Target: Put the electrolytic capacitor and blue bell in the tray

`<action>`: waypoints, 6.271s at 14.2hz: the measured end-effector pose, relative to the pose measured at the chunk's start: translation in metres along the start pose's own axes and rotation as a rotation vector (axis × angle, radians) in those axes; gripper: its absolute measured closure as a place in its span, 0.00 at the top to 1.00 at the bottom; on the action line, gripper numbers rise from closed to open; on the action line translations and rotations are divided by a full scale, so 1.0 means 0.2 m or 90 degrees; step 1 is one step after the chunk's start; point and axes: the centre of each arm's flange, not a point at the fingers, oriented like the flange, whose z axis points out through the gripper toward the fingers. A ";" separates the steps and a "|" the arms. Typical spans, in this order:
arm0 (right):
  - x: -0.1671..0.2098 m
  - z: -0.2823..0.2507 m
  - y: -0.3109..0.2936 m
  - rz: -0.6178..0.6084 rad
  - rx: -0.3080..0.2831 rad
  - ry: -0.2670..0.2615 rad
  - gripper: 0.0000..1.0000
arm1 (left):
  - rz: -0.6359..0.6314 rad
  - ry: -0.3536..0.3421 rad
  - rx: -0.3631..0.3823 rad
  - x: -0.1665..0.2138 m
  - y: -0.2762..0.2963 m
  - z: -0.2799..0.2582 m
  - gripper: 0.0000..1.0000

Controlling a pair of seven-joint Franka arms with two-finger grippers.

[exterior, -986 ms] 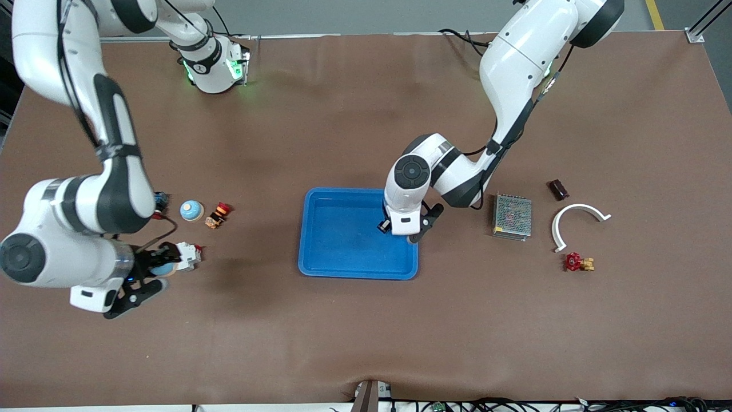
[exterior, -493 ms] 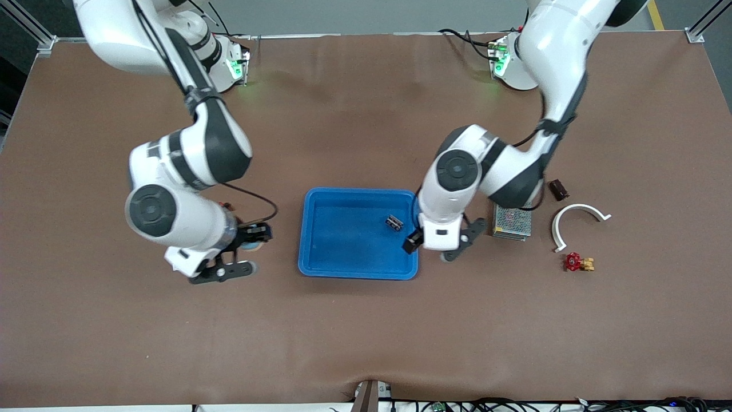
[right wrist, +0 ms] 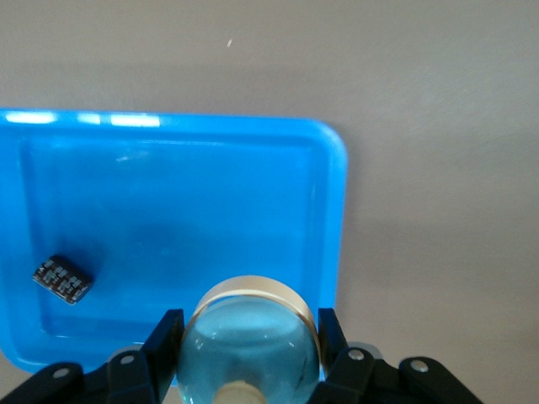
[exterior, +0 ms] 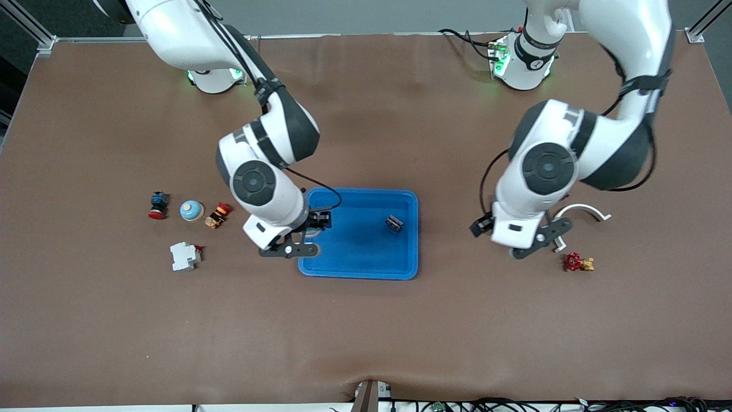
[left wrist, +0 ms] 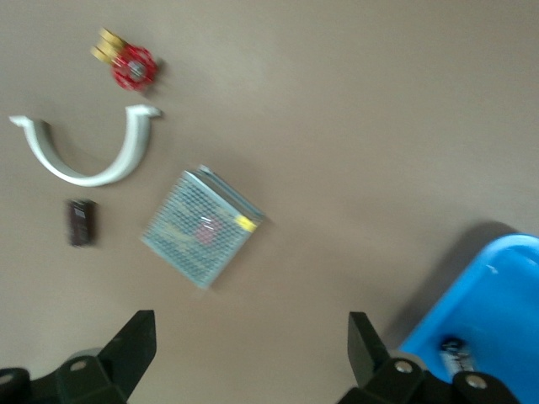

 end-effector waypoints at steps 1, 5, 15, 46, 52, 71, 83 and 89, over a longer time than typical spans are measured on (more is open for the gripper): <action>-0.03 0.07 -0.02 -0.003 0.000 0.003 0.69 | 0.023 0.000 0.004 0.05 -0.11 -0.03 1.00; -0.10 0.26 -0.03 -0.008 -0.003 0.006 0.69 | 0.103 -0.034 0.030 0.23 -0.59 0.06 1.00; -0.22 0.61 -0.13 -0.036 -0.017 -0.003 0.69 | 0.060 -0.055 -0.012 0.22 -1.19 1.01 1.00; 0.01 -0.06 0.47 -0.161 -0.024 -0.058 1.00 | 0.016 -0.017 -0.086 0.31 -0.57 0.53 0.30; 0.13 -0.29 1.12 -0.250 -0.038 -0.084 1.00 | -0.095 -0.047 -0.127 0.08 0.21 0.48 0.30; -0.35 0.07 2.04 -0.361 -0.068 0.018 1.00 | -0.375 -0.020 -0.184 -0.45 1.08 0.99 0.30; -0.36 0.44 2.02 -0.373 -0.064 0.007 1.00 | -0.370 -0.012 -0.230 -0.39 1.12 0.96 0.68; -0.39 0.53 2.02 -0.376 -0.062 0.005 1.00 | -0.205 0.048 -0.206 -0.16 0.85 0.39 1.00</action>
